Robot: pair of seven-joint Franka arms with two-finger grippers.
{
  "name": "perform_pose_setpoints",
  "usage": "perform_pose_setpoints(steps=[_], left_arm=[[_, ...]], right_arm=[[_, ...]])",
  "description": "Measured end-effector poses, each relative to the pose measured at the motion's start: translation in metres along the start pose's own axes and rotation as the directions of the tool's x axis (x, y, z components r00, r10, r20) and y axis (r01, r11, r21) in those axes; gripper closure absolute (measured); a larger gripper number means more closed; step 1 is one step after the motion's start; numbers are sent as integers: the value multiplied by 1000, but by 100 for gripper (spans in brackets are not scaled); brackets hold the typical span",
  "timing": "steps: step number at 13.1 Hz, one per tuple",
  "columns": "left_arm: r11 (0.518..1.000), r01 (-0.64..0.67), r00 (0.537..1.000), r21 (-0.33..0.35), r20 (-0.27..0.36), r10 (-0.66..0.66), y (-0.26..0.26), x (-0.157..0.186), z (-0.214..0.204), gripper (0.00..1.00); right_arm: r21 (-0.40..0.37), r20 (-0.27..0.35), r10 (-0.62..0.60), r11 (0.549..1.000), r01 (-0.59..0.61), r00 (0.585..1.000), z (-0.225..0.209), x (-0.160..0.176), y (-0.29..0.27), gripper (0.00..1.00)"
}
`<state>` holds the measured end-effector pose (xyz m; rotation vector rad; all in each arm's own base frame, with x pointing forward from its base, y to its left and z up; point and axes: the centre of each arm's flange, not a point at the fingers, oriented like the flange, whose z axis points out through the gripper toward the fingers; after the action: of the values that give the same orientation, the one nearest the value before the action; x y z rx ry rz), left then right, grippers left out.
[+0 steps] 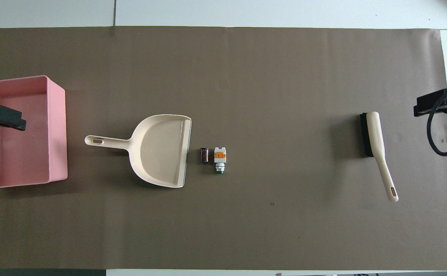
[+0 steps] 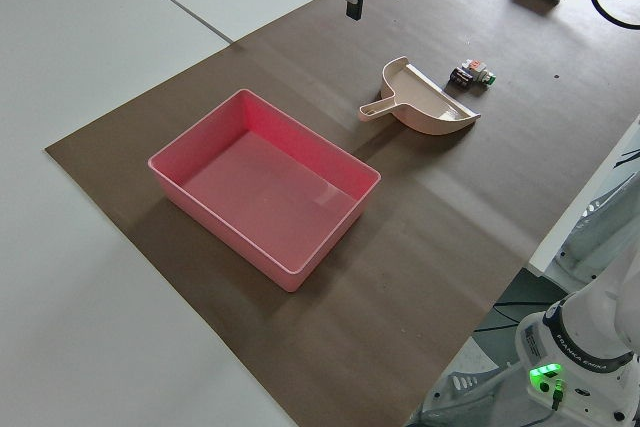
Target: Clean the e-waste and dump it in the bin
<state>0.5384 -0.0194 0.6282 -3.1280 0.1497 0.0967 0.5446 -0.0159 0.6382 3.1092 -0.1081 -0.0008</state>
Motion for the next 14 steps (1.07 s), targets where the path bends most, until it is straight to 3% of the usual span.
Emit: perform_pose_setpoints(steps=[2, 5, 8, 12, 14], left_arm=[[1000, 1, 1000, 0, 4, -1, 0, 0, 0, 1], [1000, 7, 997, -5, 73, -7, -3, -8, 6, 2], [1000, 7, 997, -5, 83, -7, -3, -10, 7, 2], [1000, -4, 1000, -2, 30, 4, -2, -4, 2, 2], [997, -83, 996, 2, -13, 83, 1, 1, -1, 3]], right_arm=[[0, 0, 1, 1000, -1, 1000, 0, 0, 0, 0], [0, 0, 8, 1000, -8, 1000, 0, 0, 4, 0], [0, 10, 5, 1000, -5, 1000, 7, 0, 3, 0], [0, -28, -15, 1000, 15, 999, 65, -12, 2, 0], [-1, -15, -16, 1000, 16, 1000, 108, -31, 3, 0]])
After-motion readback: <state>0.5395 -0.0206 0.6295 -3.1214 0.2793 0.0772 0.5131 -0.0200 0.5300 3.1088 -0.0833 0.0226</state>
